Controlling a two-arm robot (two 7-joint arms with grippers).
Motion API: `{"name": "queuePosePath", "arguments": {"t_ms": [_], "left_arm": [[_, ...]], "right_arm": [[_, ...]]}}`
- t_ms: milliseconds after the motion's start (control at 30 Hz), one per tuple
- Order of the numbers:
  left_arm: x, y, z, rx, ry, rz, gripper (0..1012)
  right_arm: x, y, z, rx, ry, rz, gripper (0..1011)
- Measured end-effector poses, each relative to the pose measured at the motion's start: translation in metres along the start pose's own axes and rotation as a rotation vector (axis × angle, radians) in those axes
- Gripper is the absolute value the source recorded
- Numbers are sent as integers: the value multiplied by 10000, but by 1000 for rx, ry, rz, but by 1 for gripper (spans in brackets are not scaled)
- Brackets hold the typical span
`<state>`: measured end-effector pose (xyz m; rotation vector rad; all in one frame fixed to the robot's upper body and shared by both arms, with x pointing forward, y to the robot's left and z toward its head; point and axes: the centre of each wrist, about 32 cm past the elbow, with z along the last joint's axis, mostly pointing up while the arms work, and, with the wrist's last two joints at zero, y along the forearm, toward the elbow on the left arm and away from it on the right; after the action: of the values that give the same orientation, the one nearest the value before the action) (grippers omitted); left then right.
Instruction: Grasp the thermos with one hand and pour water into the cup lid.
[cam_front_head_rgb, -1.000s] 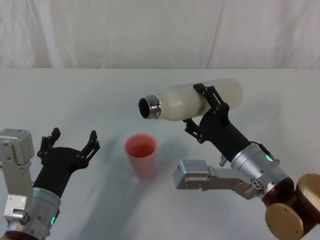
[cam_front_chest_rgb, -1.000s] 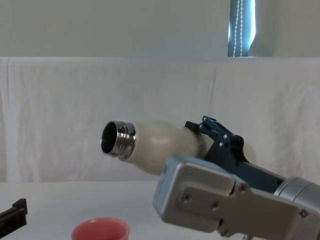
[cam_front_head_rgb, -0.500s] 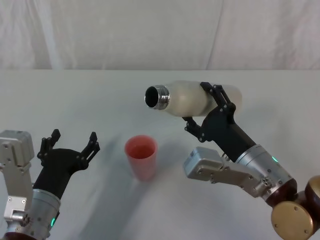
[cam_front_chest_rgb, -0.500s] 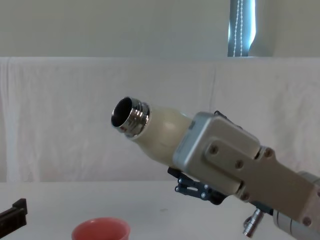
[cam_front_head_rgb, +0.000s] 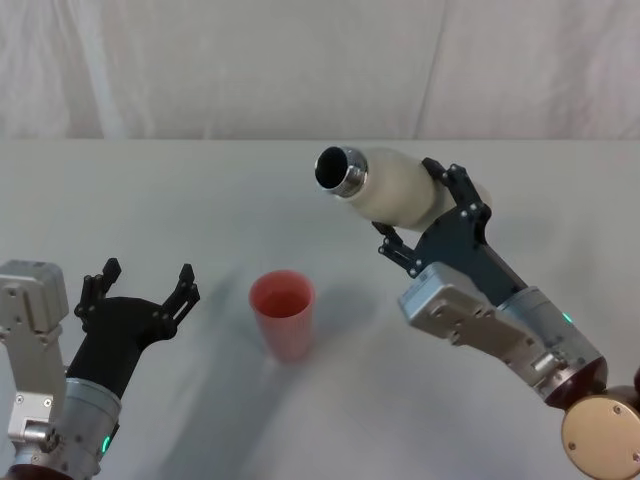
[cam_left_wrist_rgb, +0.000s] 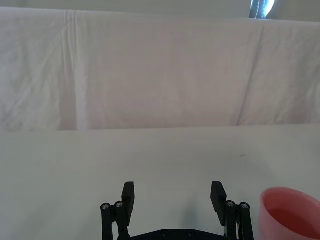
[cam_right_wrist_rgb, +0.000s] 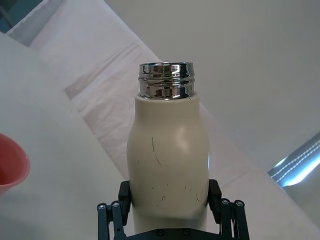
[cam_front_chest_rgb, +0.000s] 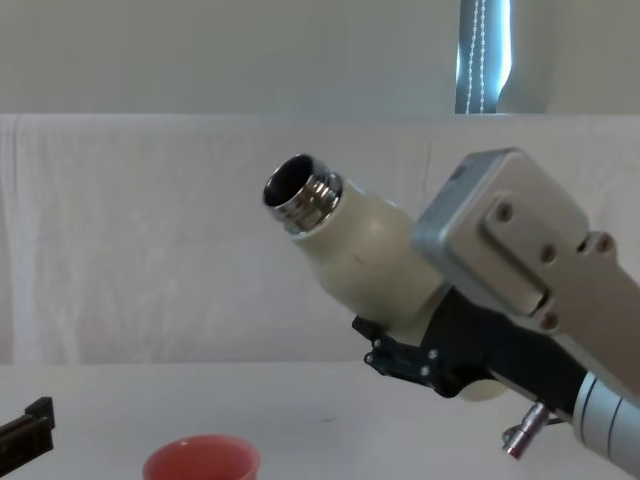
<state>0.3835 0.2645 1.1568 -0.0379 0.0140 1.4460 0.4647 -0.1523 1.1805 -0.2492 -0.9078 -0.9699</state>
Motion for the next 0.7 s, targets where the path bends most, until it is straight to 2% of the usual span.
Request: {"name": "queuePosePath", "arguments": {"t_ms": [333, 533, 700], "left_arm": [[0, 0, 0, 0, 0, 0, 1001], [0, 0, 0, 0, 0, 0, 1001], [0, 0, 0, 0, 0, 0, 1001]], "right_arm": [[50, -59, -15, -13, 127, -34, 951], [76, -109, -29, -27, 225, -64, 951], [97, -151, -44, -39, 260, -79, 951]]}}
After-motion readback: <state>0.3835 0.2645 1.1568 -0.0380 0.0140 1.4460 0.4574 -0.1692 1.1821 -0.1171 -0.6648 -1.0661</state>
